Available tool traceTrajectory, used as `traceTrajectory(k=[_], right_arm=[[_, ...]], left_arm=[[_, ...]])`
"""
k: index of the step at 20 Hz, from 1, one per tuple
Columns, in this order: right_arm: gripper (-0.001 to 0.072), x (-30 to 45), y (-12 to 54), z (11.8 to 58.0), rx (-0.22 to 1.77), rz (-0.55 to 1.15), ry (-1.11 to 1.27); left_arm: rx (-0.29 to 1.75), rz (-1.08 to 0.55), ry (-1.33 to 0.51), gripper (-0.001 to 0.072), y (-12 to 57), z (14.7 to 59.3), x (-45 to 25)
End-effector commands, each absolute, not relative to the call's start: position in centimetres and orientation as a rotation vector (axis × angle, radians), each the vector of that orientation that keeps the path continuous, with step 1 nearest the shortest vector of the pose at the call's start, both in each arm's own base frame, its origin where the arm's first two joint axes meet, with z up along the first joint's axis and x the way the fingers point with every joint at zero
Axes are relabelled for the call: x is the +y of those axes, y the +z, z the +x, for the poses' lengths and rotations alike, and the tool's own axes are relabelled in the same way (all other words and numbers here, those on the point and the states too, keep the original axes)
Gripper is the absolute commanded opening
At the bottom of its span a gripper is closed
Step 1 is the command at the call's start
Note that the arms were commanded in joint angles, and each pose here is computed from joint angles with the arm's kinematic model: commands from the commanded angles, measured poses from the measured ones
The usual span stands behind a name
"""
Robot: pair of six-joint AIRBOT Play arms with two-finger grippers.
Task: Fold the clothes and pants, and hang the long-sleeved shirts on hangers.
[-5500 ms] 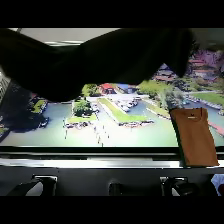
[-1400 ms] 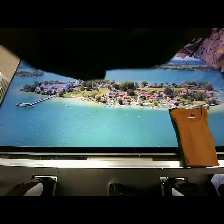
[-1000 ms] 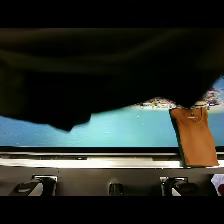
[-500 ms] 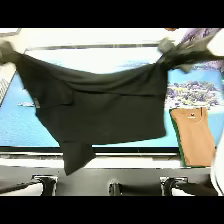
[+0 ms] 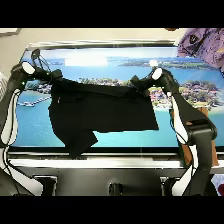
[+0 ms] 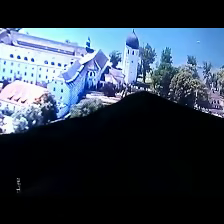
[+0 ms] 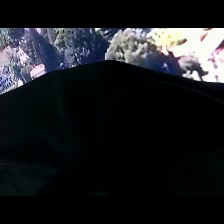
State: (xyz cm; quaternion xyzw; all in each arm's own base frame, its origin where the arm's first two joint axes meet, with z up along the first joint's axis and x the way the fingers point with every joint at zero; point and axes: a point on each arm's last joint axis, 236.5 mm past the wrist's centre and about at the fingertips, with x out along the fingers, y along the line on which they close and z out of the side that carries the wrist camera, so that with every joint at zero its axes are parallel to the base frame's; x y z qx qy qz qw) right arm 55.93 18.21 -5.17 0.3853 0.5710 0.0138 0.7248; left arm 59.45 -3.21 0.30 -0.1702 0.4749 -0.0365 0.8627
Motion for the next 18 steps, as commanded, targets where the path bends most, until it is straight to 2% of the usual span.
traceTrajectory(k=[1,2,3,5,6,7,9,11,14,15,18], right_arm=[[0.0358,18.6,-5.7,55.9,1.284,0.852,0.091],[0.0451,17.6,-4.7,55.2,1.306,0.818,0.112],[0.0499,16.3,-3.5,54.1,1.334,0.767,0.138],[0.0509,11.7,-0.7,51.4,1.356,0.476,0.254],[0.0511,9.3,0.6,50.0,1.359,0.324,0.291],[0.0548,6.6,1.9,48.4,1.377,0.199,0.313],[0.0557,3.8,4.9,46.8,1.342,0.307,0.337],[0.0560,0.9,4.7,43.8,1.370,0.400,0.311],[0.0584,-2.0,0.7,38.4,1.464,0.531,0.235],[0.0628,-2.1,-0.8,36.8,1.491,0.572,0.225],[0.0627,-0.6,-4.2,34.3,1.551,0.623,0.258]], left_arm=[[1.040,-0.385,-0.081,0.0695,-0.3,59.0,-3.4],[1.065,-0.384,-0.082,0.0694,0.8,58.3,-2.5],[1.093,-0.375,-0.086,0.0695,2.0,57.4,-1.5],[1.161,-0.305,-0.123,0.0695,4.4,54.3,1.1],[1.162,-0.358,-0.120,0.0695,5.6,53.2,2.5],[1.165,-0.393,-0.119,0.0694,6.7,52.1,3.8],[1.169,-0.451,-0.057,0.0695,7.5,49.2,7.4],[1.195,-0.540,-0.005,0.0695,6.7,45.5,9.3],[1.235,-0.726,0.055,0.0694,3.7,39.3,9.8],[1.246,-0.764,0.081,0.0694,2.7,37.7,9.9],[1.290,-0.819,0.112,0.0694,0.6,34.9,9.5]])
